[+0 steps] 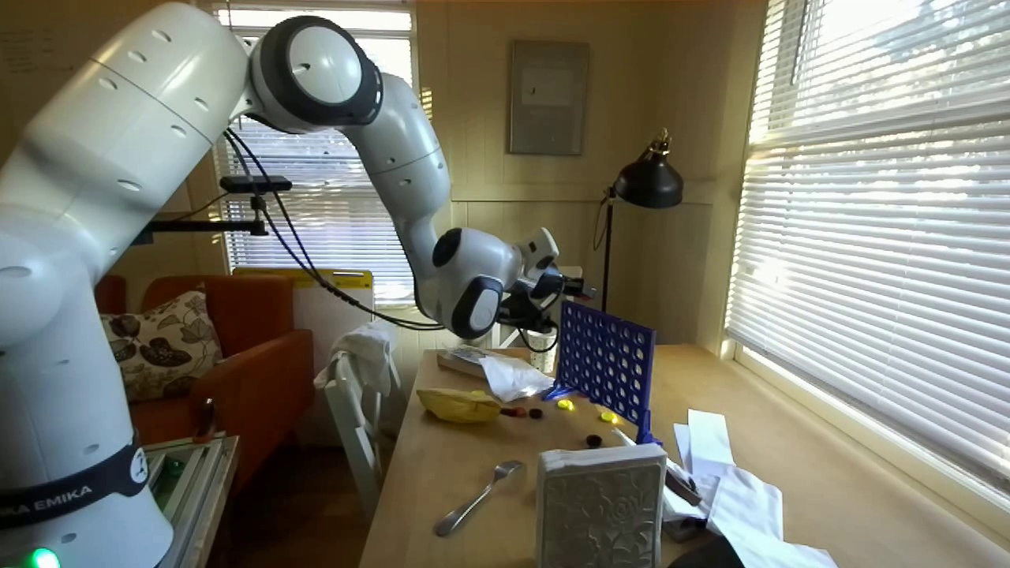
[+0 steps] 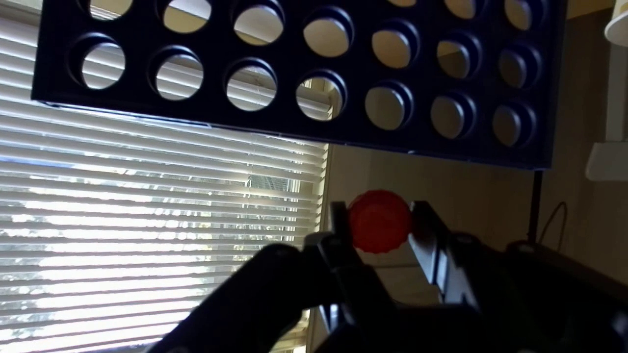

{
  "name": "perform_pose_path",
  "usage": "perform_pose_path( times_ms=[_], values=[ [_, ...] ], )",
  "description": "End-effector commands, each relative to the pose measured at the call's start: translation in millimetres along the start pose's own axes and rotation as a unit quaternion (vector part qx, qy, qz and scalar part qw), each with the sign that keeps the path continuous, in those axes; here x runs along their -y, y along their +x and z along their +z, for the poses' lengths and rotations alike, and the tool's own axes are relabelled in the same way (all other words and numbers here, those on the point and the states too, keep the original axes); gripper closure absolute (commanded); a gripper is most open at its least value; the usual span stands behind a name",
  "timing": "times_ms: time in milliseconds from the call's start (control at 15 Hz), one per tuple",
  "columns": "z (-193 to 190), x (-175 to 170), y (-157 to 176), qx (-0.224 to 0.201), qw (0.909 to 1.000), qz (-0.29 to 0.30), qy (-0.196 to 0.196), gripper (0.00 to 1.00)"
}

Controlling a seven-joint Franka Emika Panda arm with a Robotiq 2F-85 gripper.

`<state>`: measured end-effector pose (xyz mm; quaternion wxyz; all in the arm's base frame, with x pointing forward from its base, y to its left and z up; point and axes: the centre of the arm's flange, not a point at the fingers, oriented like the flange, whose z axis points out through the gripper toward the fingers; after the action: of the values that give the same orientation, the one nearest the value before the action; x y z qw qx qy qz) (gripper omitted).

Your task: Put one orange chip and black chip in the blue gameboard.

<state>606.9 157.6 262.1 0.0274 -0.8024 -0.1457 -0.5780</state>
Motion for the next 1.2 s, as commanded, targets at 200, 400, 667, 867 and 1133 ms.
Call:
perform_pose_path(
  times_ms=[200,400,667,867,1133],
  values=[
    [7,-4,-3,0.016,0.9998,0.011,-0.005,0.89],
    [10,-5,-7,0.026,0.9995,0.016,-0.006,0.89],
    [15,-5,-9,0.014,0.9998,0.014,0.001,0.89],
    [19,-2,-6,0.003,0.9999,0.008,0.007,0.89],
    [30,0,-7,-0.003,0.9999,0.007,0.009,0.89]
  ],
)
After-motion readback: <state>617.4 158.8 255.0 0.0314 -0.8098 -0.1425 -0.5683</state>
